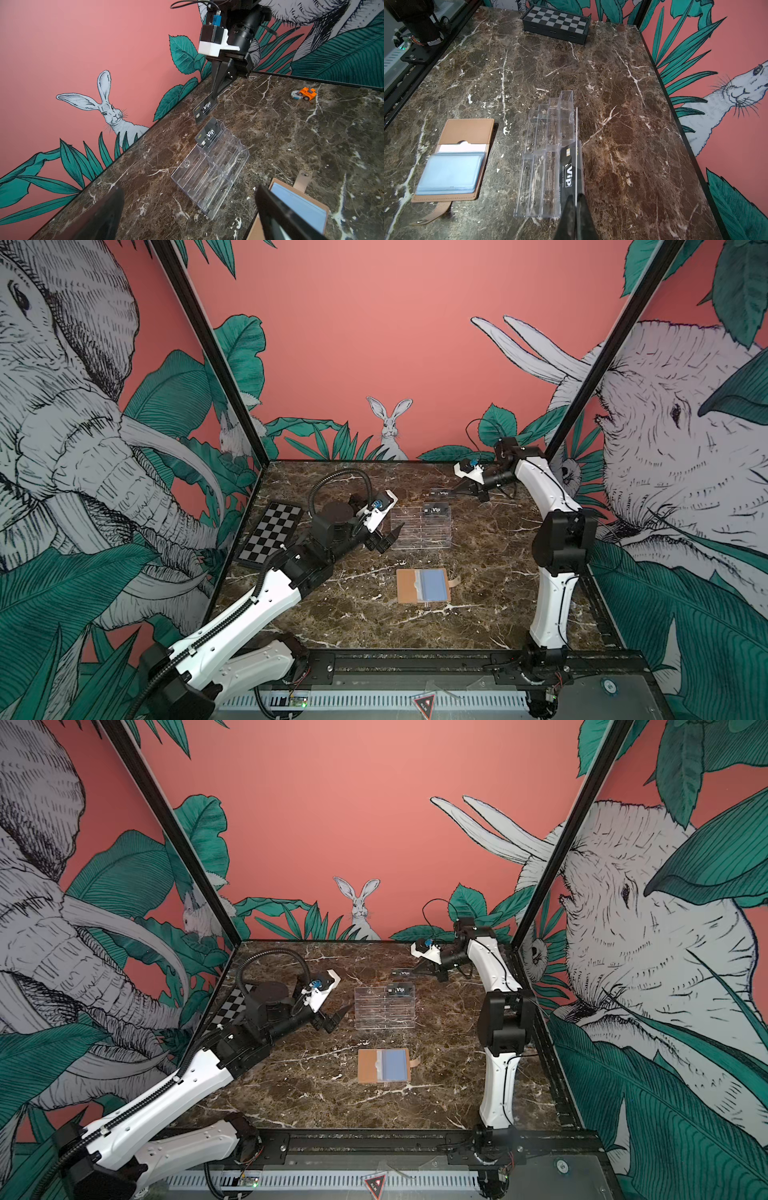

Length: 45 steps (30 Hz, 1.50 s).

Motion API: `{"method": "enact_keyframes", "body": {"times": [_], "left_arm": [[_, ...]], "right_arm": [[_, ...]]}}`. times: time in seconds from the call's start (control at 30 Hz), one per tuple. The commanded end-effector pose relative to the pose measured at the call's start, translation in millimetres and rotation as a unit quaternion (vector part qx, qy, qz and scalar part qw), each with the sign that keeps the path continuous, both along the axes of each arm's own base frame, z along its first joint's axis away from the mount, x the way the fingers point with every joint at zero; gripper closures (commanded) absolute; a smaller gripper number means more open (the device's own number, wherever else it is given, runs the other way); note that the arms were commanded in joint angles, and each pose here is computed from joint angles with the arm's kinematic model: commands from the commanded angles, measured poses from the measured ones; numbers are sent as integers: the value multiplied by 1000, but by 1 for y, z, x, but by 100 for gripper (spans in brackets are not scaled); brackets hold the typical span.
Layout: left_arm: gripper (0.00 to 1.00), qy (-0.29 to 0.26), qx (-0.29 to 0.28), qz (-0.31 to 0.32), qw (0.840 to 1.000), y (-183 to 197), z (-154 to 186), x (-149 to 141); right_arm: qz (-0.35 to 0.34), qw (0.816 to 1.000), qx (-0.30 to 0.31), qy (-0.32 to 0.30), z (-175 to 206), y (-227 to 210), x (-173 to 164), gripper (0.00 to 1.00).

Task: Take the credit cards out of the card holder
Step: Place the credit card in the storage box.

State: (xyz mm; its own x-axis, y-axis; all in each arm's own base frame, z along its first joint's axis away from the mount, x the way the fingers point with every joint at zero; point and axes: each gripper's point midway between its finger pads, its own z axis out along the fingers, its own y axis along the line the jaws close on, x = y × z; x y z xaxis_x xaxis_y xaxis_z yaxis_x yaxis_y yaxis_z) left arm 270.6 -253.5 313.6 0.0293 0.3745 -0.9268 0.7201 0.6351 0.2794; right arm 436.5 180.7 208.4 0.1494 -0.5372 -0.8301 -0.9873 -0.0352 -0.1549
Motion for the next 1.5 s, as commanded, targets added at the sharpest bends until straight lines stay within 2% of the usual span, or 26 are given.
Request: {"method": "enact_keyframes", "body": {"times": [0.0,1.47], "left_arm": [[1,3,-22,-6,1000,-4,1,1],[1,19,-3,-3,1000,-9,-21,9]], "right_arm": [[9,1000,8,9,1,-1,-2,100],[40,997,-8,68,-49,17,4,98]]}}
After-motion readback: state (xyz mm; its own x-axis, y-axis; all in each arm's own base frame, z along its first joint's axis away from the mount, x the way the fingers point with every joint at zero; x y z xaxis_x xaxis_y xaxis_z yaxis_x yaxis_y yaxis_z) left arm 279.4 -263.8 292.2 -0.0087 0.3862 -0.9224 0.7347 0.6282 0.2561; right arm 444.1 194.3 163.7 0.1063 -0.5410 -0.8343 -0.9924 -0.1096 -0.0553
